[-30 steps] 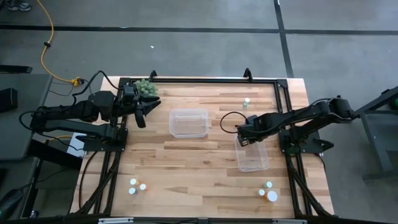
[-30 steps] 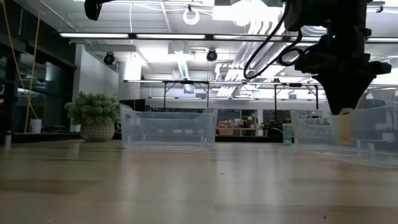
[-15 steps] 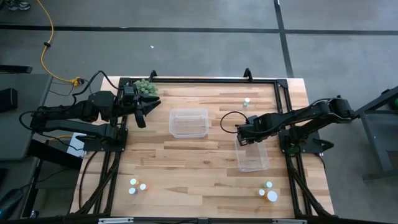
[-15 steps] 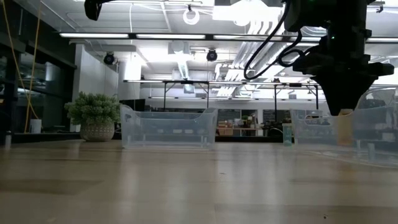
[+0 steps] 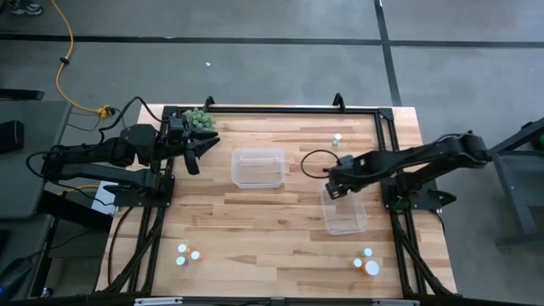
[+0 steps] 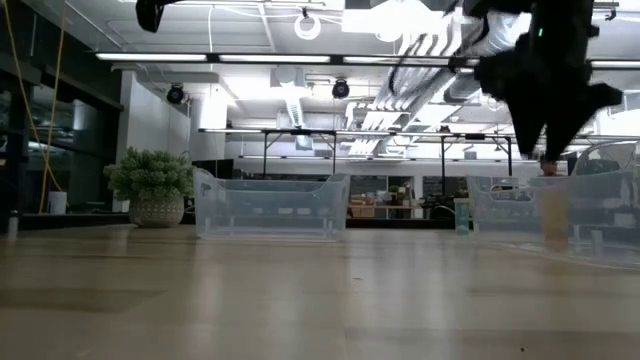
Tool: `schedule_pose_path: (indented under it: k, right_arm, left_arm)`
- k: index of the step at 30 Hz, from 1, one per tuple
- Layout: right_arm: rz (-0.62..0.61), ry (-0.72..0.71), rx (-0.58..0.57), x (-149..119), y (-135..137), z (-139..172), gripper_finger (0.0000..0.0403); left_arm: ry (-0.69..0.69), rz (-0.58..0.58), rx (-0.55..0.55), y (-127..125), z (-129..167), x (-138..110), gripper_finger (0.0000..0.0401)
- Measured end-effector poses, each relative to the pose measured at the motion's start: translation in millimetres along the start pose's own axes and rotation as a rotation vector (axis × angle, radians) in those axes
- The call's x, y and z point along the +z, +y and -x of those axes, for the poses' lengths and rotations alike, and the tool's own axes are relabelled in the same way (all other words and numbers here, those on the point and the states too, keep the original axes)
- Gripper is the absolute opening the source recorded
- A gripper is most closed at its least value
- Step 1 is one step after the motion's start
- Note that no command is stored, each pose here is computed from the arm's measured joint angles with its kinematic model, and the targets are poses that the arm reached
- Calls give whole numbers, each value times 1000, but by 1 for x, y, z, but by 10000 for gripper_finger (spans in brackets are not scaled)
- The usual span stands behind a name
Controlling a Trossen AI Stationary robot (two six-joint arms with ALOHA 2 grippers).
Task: Pick and place medicine bottles into bin by pill shape (circle, oval)
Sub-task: Put the left blue capsule bottle into the top transparent bin
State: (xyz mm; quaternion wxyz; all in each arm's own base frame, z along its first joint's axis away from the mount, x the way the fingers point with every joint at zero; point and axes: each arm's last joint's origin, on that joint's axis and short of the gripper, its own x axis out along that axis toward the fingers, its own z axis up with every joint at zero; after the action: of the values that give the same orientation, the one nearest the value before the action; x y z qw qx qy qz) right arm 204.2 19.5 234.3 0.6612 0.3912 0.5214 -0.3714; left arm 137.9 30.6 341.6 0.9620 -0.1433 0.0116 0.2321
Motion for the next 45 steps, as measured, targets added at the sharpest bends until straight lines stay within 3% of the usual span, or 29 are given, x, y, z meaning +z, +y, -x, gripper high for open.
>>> schedule_pose_path:
  k: [4,8,14,22,28,32,36,42,45]
  right_arm:
    - [110,-121,153,4,-5,41,206]
    - [151,-345,317,13,-11,81,206]
    - [258,-653,502,37,-9,111,206]
    - [503,-835,612,77,15,110,206]
    - [600,-907,756,95,35,91,206]
    - [605,-928,847,95,34,72,206]
    - [608,-970,887,90,26,77,206]
    - [755,-1105,836,82,17,93,206]
    - [733,-1105,850,81,15,96,206]
  left_arm:
    - [-21,-37,-6,-1,0,2,90]
    - [-56,-65,-15,-2,0,6,90]
    - [-96,-84,-25,-3,0,9,90]
    - [-93,-25,-30,-3,0,9,90]
    - [-92,12,-32,-3,0,9,90]
    - [-91,12,-32,-3,0,9,90]
    - [-91,-13,-31,-3,0,9,90]
    - [-73,-92,-33,-4,-4,7,90]
    - [-58,-141,-54,-5,-7,5,90]
